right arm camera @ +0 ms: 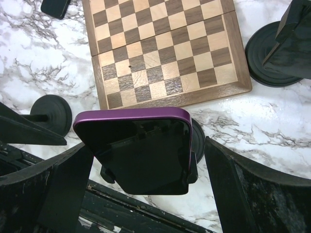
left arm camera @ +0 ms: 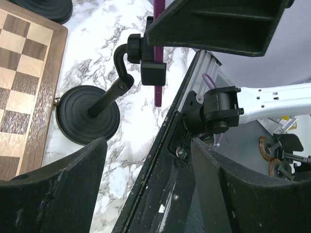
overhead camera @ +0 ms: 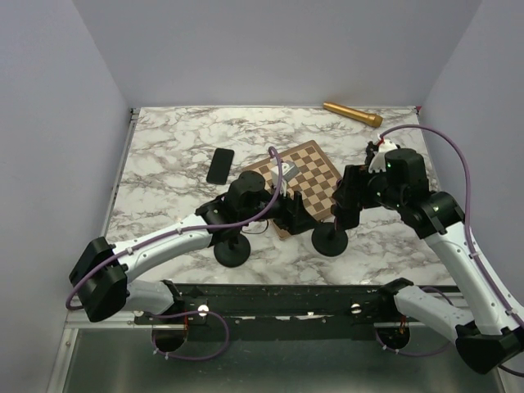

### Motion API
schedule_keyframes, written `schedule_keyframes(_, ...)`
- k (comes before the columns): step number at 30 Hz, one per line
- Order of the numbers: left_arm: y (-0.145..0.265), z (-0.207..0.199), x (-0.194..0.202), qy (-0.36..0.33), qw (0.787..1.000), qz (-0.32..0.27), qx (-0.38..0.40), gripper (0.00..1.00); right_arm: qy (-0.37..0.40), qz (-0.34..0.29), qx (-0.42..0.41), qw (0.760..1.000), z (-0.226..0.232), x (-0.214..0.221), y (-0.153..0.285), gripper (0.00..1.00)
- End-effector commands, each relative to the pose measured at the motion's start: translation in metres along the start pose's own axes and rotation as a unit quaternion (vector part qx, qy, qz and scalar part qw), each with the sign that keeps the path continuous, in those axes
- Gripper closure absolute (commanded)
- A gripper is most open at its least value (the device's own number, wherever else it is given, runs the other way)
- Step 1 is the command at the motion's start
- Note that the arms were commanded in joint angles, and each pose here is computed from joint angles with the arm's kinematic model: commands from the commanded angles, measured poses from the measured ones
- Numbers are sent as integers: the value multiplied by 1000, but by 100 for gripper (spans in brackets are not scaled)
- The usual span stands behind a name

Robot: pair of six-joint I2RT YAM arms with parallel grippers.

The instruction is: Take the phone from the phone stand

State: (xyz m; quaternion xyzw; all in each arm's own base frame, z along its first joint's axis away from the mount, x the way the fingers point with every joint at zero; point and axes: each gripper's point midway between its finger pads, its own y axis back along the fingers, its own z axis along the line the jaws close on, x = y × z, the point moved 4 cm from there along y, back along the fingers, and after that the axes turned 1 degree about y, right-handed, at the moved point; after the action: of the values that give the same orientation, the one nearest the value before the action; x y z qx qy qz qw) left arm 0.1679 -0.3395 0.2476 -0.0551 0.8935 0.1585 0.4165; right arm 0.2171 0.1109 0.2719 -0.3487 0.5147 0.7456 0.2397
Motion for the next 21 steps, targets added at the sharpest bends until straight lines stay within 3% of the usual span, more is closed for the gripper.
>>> schedule_keyframes(1,-7,5,1,19,1000,1,-11,23,6,-21,29,999,-6,-9,6,0)
schedule_keyframes(5,-11,5,0,23,1000,5,-7,23,7,7,43,999,-9,0,-2,0)
schedule_keyframes(13,-16,4,-2,29,1000,9,-5,23,7,1,50,999,-5,-4,-6,0)
schedule_keyframes(21,-19,5,0,34,999,12,-4,23,25,-5,63,998,14,-4,-9,7)
